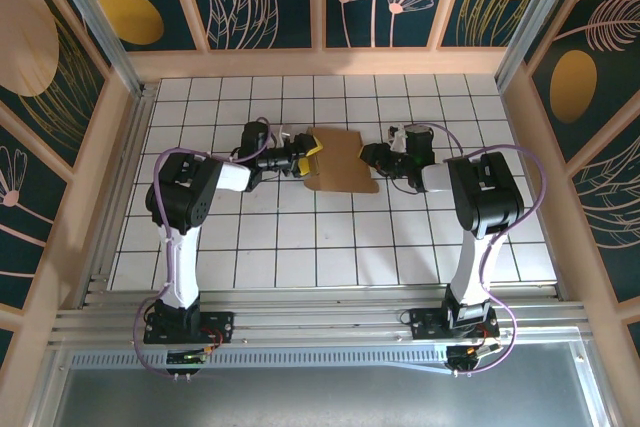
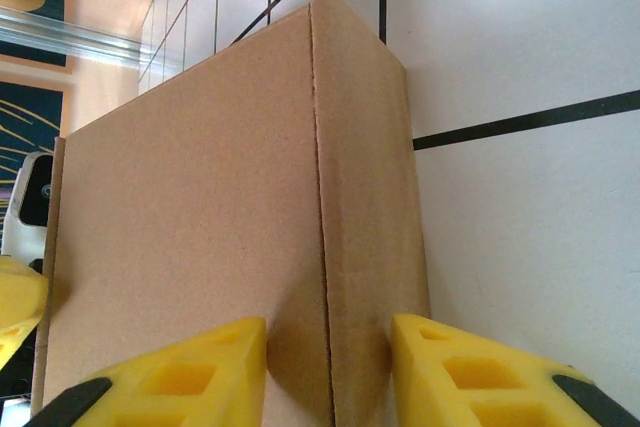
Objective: Fold the paper box
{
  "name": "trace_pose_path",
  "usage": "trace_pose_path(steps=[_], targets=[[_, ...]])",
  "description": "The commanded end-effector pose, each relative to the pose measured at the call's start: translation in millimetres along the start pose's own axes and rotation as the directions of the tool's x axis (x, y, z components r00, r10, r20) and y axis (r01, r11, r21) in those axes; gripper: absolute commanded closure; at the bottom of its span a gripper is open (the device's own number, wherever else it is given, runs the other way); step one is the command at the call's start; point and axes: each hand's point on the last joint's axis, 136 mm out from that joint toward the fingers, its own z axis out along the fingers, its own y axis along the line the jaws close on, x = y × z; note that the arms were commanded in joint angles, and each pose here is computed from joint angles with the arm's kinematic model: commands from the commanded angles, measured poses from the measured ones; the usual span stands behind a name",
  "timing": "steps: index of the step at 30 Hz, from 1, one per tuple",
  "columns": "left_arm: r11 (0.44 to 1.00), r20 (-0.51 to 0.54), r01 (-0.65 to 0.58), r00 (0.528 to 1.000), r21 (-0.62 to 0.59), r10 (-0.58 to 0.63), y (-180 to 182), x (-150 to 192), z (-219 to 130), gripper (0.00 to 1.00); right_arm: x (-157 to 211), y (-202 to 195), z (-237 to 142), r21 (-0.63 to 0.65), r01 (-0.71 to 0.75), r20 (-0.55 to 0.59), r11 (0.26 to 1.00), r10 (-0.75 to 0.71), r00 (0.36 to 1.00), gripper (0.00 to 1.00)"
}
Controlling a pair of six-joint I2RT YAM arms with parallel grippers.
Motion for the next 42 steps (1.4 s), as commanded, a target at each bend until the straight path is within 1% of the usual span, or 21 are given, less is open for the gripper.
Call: trace_pose_path(steps=[1,5,10,12,15,18,21,22,24,27,28,30,32,33,34,35,36,37,38,40,42], targets=[[0.999,-0.019,-0.029,0.999,-0.023,0.028,-11.2,3.2,11.2,0.33,25.0,-12.1,0.3,0.044,-0.059,-0.058,0.997,0.062,0.996,0.63],[0.999,-0.011,-0.038,0.999,-0.036,0.037,-14.7,0.2,12.3,0.36,24.9,-9.7,-1.6,0.048,-0.051,-0.060,0.998,0.054,0.997,0.63],[0.990,0.011,-0.033,0.999,-0.137,0.035,1.4,-6.9,13.3,0.44,20.7,-3.9,-4.9,0.047,-0.033,-0.048,0.998,0.035,0.998,0.60],[0.988,0.016,-0.047,0.999,-0.149,0.050,1.2,-7.7,11.9,0.46,17.5,0.9,-8.7,0.043,-0.020,-0.034,0.999,0.022,0.999,0.58],[0.989,0.012,-0.054,0.998,-0.136,0.057,-5.3,-6.6,10.8,0.47,7.9,11.8,-20.0,0.050,0.020,0.010,0.999,-0.020,1.000,0.51],[0.991,0.014,-0.054,0.998,-0.123,0.057,-13.2,-6.0,9.0,0.47,-11.9,27.9,-44.9,0.091,0.090,0.110,0.992,-0.100,0.989,0.40],[0.994,0.020,-0.045,0.999,-0.099,0.048,-22.7,-4.6,6.5,0.47,-30.1,58.5,-79.9,0.138,0.232,0.243,0.963,-0.260,0.934,0.30],[0.996,0.022,-0.035,0.999,-0.081,0.037,-27.5,-3.6,5.3,0.47,-35.0,73.4,-94.1,0.160,0.298,0.290,0.941,-0.333,0.897,0.28],[0.999,0.029,-0.008,1.000,-0.035,0.009,-38.0,-0.9,2.0,0.47,-33.1,99.0,-110.5,0.204,0.443,0.328,0.873,-0.487,0.809,0.25],[0.998,0.042,0.059,0.997,0.032,-0.060,-49.3,5.4,-5.9,0.47,-22.9,134.7,-129.8,0.276,0.625,0.367,0.730,-0.681,0.634,0.19],[0.995,0.041,0.083,0.996,0.059,-0.085,-55.4,7.9,-9.3,0.47,-18.7,145.3,-135.5,0.289,0.669,0.381,0.684,-0.724,0.576,0.16],[0.987,0.034,0.117,0.992,0.110,-0.121,-68.6,12.5,-15.2,0.47,-6.3,160.6,-142.9,0.288,0.765,0.384,0.576,-0.801,0.458,0.16],[0.978,0.032,0.150,0.987,0.145,-0.156,-79.5,15.1,-20.6,0.47,6.8,174.8,-150.8,0.288,0.852,0.388,0.438,-0.866,0.314,0.15],[0.974,0.031,0.162,0.985,0.159,-0.169,-86.0,16.1,-23.3,0.47,18.3,181.9,-154.6,0.280,0.898,0.390,0.338,-0.895,0.215,0.15],[0.970,0.033,0.178,0.982,0.166,-0.186,-90.1,16.4,-25.3,0.46,33.4,187.2,-156.8,0.272,0.938,0.388,0.214,-0.916,0.096,0.15],[0.966,0.037,0.191,0.979,0.173,-0.200,-94.1,16.2,-27.4,0.46,49.1,190.9,-157.3,0.266,0.960,0.381,0.084,-0.924,-0.025,0.13],[0.961,0.046,0.212,0.974,0.180,-0.224,-96.9,15.2,-29.5,0.46,68.1,192.6,-156.4,0.268,0.961,0.365,-0.069,-0.916,-0.168,0.08],[0.954,0.055,0.234,0.967,0.188,-0.249,-98.6,14.3,-31.6,0.46,81.9,191.8,-154.5,0.291,0.936,0.338,-0.196,-0.895,-0.292,0.03],[0.947,0.061,0.253,0.961,0.199,-0.269,-101.1,13.6,-33.5,0.46,84.5,191.2,-152.7,0.320,0.914,0.309,-0.249,-0.885,-0.349,0.01],[0.935,0.066,0.279,0.952,0.221,-0.299,-106.3,11.8,-35.8,0.46,75.9,189.3,-146.7,0.370,0.872,0.221,-0.319,-0.882,-0.416,0.01],[0.931,0.065,0.284,0.950,0.230,-0.306,-110.5,10.6,-36.1,0.46,67.7,188.2,-141.1,0.413,0.809,0.119,-0.418,-0.856,-0.503,0.01]])
